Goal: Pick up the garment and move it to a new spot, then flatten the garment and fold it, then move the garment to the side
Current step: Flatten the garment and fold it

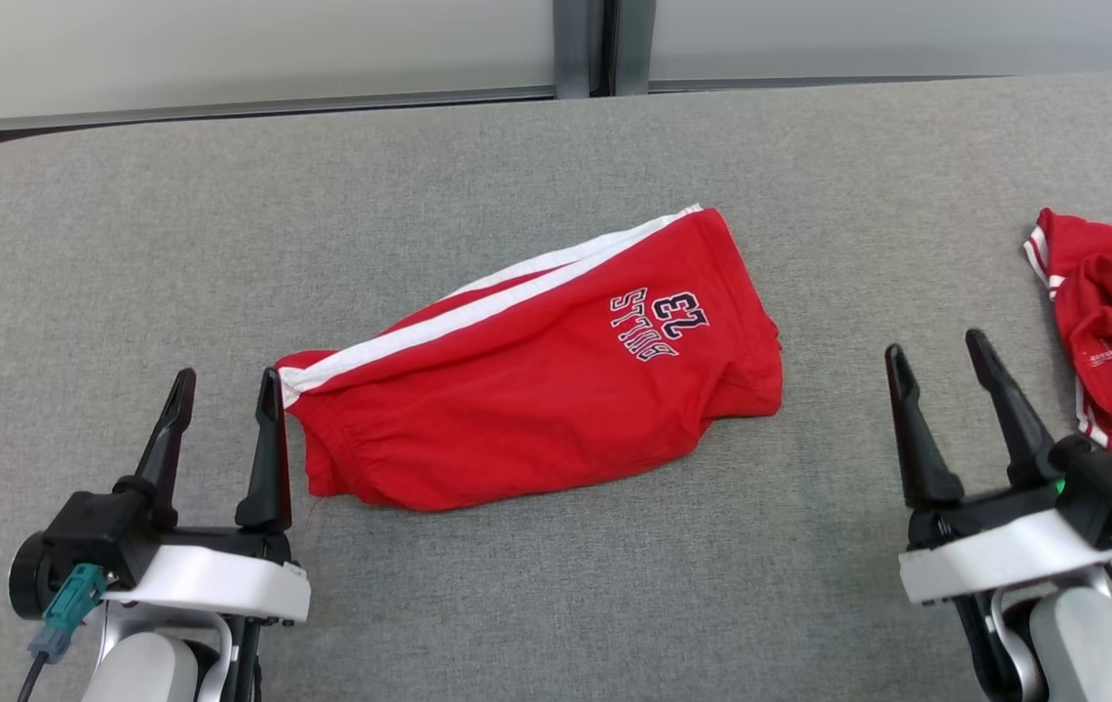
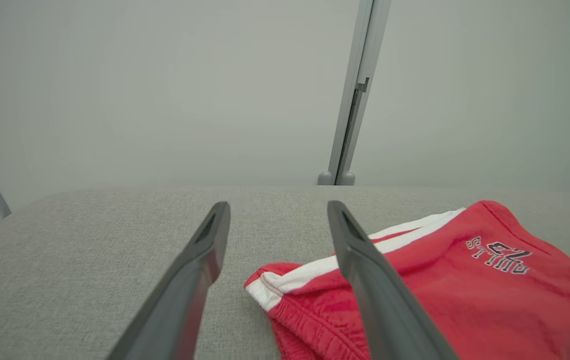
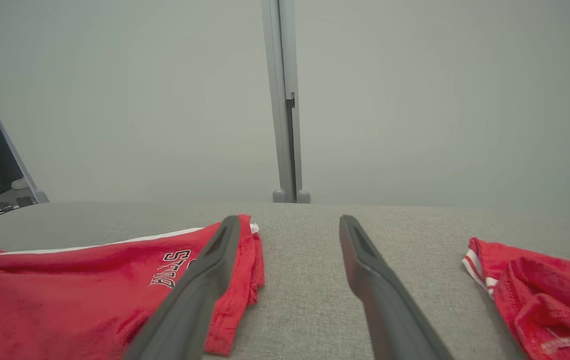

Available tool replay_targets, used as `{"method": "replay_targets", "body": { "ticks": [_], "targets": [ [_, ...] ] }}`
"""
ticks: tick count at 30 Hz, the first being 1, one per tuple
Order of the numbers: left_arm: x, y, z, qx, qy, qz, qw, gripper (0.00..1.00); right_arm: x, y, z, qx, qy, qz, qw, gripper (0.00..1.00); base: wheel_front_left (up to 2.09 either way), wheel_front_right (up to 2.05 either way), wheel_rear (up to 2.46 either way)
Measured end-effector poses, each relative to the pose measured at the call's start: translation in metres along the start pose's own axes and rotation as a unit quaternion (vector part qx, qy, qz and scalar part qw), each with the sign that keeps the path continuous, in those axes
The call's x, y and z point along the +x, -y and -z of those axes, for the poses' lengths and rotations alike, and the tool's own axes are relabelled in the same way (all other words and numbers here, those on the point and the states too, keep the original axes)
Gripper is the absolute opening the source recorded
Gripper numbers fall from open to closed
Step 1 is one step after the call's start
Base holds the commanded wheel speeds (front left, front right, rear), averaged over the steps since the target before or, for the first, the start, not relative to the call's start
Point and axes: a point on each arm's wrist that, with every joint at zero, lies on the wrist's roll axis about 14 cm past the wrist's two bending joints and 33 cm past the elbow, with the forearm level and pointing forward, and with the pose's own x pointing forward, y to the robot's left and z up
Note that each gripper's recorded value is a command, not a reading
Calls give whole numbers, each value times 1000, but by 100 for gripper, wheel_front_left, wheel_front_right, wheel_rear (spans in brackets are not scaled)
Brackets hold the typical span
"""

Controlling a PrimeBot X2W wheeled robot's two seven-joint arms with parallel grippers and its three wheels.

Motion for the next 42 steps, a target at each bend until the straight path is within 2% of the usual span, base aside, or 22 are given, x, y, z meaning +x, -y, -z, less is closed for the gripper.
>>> {"method": "replay_targets", "body": {
  "ticks": [7,19,25,30,34,42],
  "targets": [
    [-4,1,2,5,-4,4,1000,100,-17,0,-1,3,-7,12,1000,100,0,0,0],
    [-7,-1,2,6,-5,1,1000,100,-18,-1,-6,2,-5,14,1000,100,0,0,0],
    [-5,1,2,5,-5,2,1000,100,-12,0,3,0,-22,11,1000,100,0,0,0],
    [8,4,0,0,2,6,1000,100,16,0,17,-4,-46,-7,999,100,0,0,0],
    [16,2,6,-3,-2,3,1000,100,42,-8,44,0,-83,-29,996,100,0,0,0],
    [18,-12,24,-4,-26,-18,999,100,57,-37,114,28,-189,-68,979,100,0,0,0]
  ]
}}
